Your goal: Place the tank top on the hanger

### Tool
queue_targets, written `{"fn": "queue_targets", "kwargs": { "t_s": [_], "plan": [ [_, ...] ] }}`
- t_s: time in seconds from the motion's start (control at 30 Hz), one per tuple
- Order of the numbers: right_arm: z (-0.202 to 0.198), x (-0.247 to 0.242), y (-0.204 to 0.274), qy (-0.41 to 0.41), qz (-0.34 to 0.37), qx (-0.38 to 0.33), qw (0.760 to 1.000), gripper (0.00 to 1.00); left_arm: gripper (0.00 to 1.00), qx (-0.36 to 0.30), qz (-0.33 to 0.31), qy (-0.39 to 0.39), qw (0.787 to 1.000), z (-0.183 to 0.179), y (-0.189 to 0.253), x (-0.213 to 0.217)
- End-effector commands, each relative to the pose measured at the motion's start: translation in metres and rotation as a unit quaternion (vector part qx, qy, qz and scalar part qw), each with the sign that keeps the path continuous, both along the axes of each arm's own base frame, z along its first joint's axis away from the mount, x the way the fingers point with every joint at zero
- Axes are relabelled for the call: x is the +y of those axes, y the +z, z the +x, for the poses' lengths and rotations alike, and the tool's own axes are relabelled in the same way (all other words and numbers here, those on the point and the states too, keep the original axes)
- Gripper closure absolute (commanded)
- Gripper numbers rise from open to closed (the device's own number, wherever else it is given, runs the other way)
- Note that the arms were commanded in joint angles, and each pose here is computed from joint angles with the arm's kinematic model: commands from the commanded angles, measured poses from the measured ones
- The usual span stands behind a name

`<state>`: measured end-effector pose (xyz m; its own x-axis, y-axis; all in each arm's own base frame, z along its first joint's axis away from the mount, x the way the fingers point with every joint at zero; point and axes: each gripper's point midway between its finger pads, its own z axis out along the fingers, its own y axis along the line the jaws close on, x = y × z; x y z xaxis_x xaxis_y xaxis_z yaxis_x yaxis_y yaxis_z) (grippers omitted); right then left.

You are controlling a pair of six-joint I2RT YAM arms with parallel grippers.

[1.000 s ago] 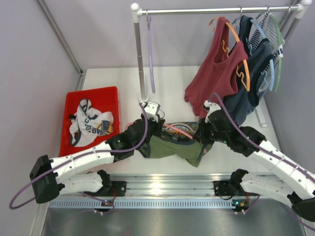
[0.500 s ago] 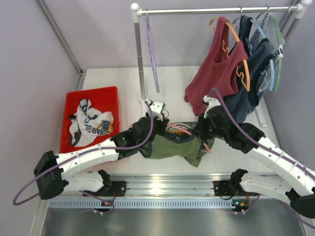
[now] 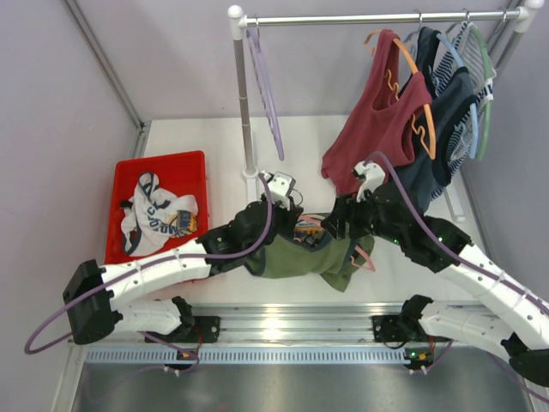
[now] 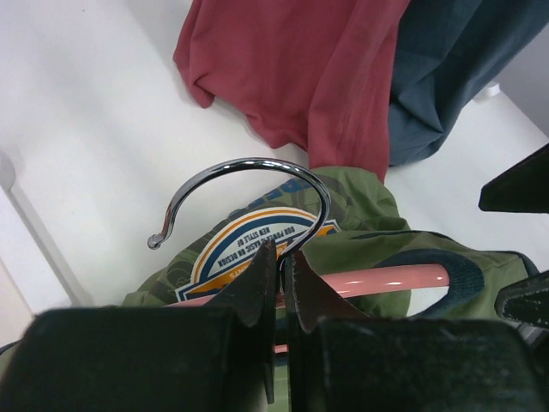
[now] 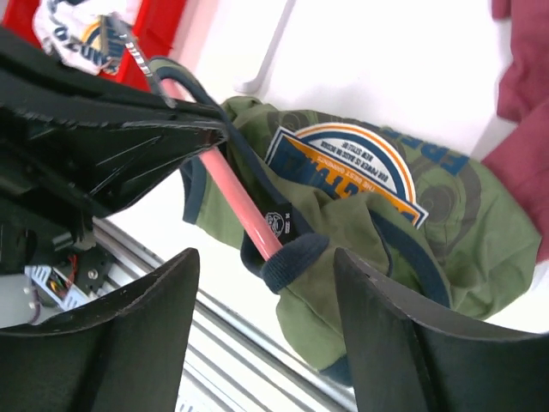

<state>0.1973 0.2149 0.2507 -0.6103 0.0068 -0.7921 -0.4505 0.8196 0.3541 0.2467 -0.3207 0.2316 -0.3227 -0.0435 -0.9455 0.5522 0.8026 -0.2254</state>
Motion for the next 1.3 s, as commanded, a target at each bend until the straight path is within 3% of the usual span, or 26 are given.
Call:
{"fn": "queue_targets", "kwargs": {
  "t_s": [0.0, 0.37, 0.67, 0.77, 0.8, 0.87, 0.9, 1.17, 1.27],
  "plan": [
    [-0.001, 0.015, 0.03, 0.07, 0.016, -0.087, 0.994, 0.34, 1.0, -0.035, -0.059, -0.034, 0.997, -0.005, 0.055, -0.015],
    [-0.015, 0.033, 0.007, 0.169, -0.001, -0.1, 0.981, 0.38, 1.0, -0.041, -0.053, -0.068, 0.995, -0.019, 0.082, -0.012],
    [-0.025, 0.037, -0.008, 0.182, -0.004, -0.091, 0.979, 0.4, 1.0, -0.046, -0.066, -0.086, 0.993, -0.025, 0.099, -0.016],
    [-0.025, 0.036, -0.009, 0.174, 0.0, -0.091, 0.981, 0.6, 1.0, -0.047, -0.07, -0.09, 0.992, -0.028, 0.103, -0.018],
    [-0.026, 0.035, -0.01, 0.173, -0.001, -0.09, 0.981, 0.72, 1.0, -0.047, -0.07, -0.09, 0.992, -0.028, 0.103, -0.018],
    [-0.025, 0.034, -0.01, 0.167, -0.003, -0.092, 0.982, 0.85, 1.0, -0.049, -0.072, -0.092, 0.992, -0.029, 0.106, -0.018],
    [-0.026, 0.032, -0.008, 0.165, 0.0, -0.096, 0.982, 0.97, 1.0, -0.05, -0.073, -0.093, 0.992, -0.03, 0.107, -0.018],
    [-0.033, 0.026, 0.007, 0.162, 0.02, -0.123, 0.979, 1.0, 0.59, -0.05, -0.075, -0.086, 0.992, -0.031, 0.115, -0.013],
    [-0.036, 0.025, 0.009, 0.165, 0.019, -0.124, 0.978, 1.0, 0.56, -0.052, -0.078, -0.085, 0.992, -0.033, 0.121, -0.01]
  ]
}}
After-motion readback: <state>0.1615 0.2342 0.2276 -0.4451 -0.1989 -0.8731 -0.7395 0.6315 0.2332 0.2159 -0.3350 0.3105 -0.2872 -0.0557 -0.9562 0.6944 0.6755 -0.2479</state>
